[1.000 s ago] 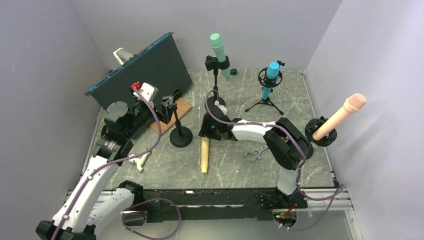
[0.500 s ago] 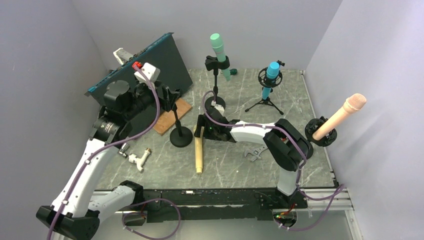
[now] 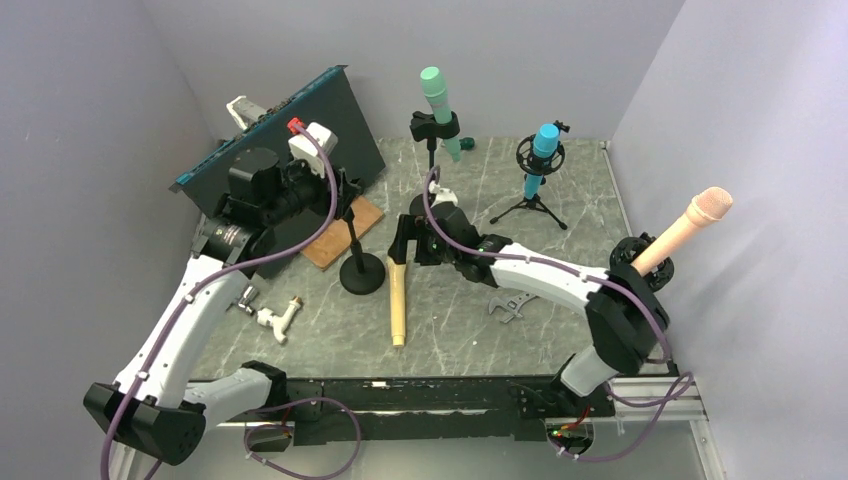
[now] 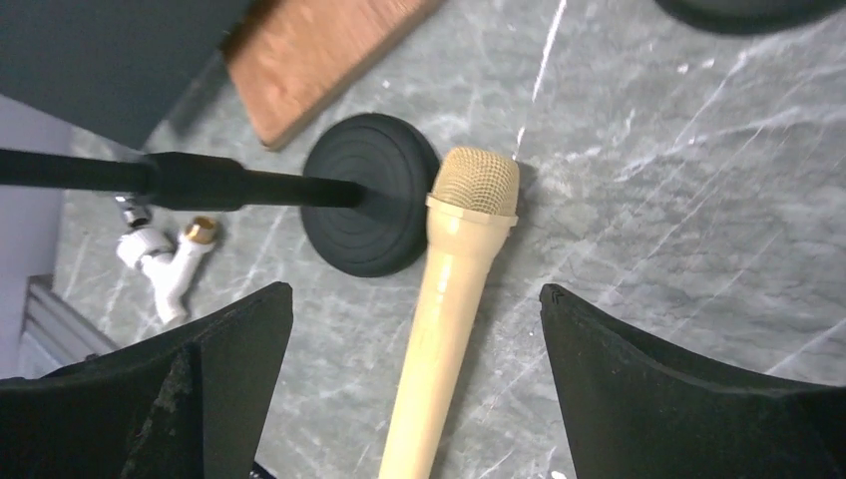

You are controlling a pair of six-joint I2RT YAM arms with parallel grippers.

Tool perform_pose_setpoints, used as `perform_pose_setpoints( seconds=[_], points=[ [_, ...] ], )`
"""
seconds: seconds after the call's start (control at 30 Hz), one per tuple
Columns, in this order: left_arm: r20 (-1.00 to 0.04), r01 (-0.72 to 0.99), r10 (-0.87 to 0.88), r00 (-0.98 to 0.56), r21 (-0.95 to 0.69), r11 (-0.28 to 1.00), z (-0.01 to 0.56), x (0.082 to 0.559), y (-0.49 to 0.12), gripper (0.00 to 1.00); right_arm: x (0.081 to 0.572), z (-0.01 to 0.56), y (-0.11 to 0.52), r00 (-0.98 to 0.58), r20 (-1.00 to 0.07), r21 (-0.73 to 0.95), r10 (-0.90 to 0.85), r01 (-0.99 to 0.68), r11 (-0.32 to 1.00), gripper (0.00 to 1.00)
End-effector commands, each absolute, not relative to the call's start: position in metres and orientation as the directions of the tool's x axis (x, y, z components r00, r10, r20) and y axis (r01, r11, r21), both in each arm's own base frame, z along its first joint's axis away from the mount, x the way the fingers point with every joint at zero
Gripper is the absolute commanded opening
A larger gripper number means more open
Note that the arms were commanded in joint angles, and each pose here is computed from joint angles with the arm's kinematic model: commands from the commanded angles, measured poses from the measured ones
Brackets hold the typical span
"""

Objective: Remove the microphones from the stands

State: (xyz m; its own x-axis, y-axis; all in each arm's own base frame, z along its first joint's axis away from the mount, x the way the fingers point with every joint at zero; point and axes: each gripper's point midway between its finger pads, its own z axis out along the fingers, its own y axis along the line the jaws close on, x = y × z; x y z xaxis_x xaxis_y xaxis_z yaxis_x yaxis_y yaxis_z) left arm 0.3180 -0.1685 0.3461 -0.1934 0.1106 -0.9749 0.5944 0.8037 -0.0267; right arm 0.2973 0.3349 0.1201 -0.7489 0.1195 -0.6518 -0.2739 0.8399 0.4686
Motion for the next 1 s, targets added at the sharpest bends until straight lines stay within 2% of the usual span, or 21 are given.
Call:
perform_pose_setpoints(
  seconds=[0.0,0.2,0.3,0.43,0.53,0.83,0.87,0.9,0.97],
  points=[
    [-0.976,0.624,0.126,-0.177,-0.012,0.781,0.342,0.316,-0.173,0.65,0.3,0.15,0.314,-0.683,-0.723,0.425,0.102,-0.323,0.845,0.95],
    [-0.967,0.593,0.117,-0.225,-0.041,0.804,0.31,0.316,-0.17,0.54,0.305,0.167,0.296,-0.65,-0.747,0.434,0.137,-0.32,0.842,0.92],
    [-0.935,0.552,0.106,-0.339,-0.107,0.827,0.287,0.315,-0.167,0.43,0.308,0.171,0.29,-0.638,-0.753,0.439,0.157,-0.31,0.843,0.91],
    [-0.919,0.541,0.087,-0.386,-0.149,0.828,0.259,0.311,-0.169,0.34,0.309,0.171,0.282,-0.635,-0.751,0.454,0.18,-0.299,0.84,0.9],
    [-0.896,0.521,0.074,-0.437,-0.185,0.833,0.24,0.307,-0.169,0.22,0.309,0.17,0.275,-0.633,-0.754,0.442,0.176,-0.291,0.848,0.9],
    [-0.799,0.446,0.089,-0.595,-0.236,0.863,0.174,0.288,-0.167,0.2,0.313,0.173,0.26,-0.614,-0.77,0.416,0.171,-0.281,0.865,0.9],
    [-0.828,0.46,0.068,-0.557,-0.239,0.855,0.18,0.295,-0.172,0.2,0.315,0.174,0.259,-0.616,-0.77,0.409,0.165,-0.279,0.869,0.9],
    [-0.792,0.442,0.082,-0.604,-0.248,0.862,0.166,0.285,-0.169,0.2,0.315,0.175,0.259,-0.617,-0.772,0.398,0.152,-0.283,0.873,0.9],
    [-0.787,0.432,0.075,-0.613,-0.254,0.865,0.158,0.281,-0.167,0.21,0.315,0.176,0.257,-0.611,-0.782,0.376,0.128,-0.298,0.878,0.9]
  ],
)
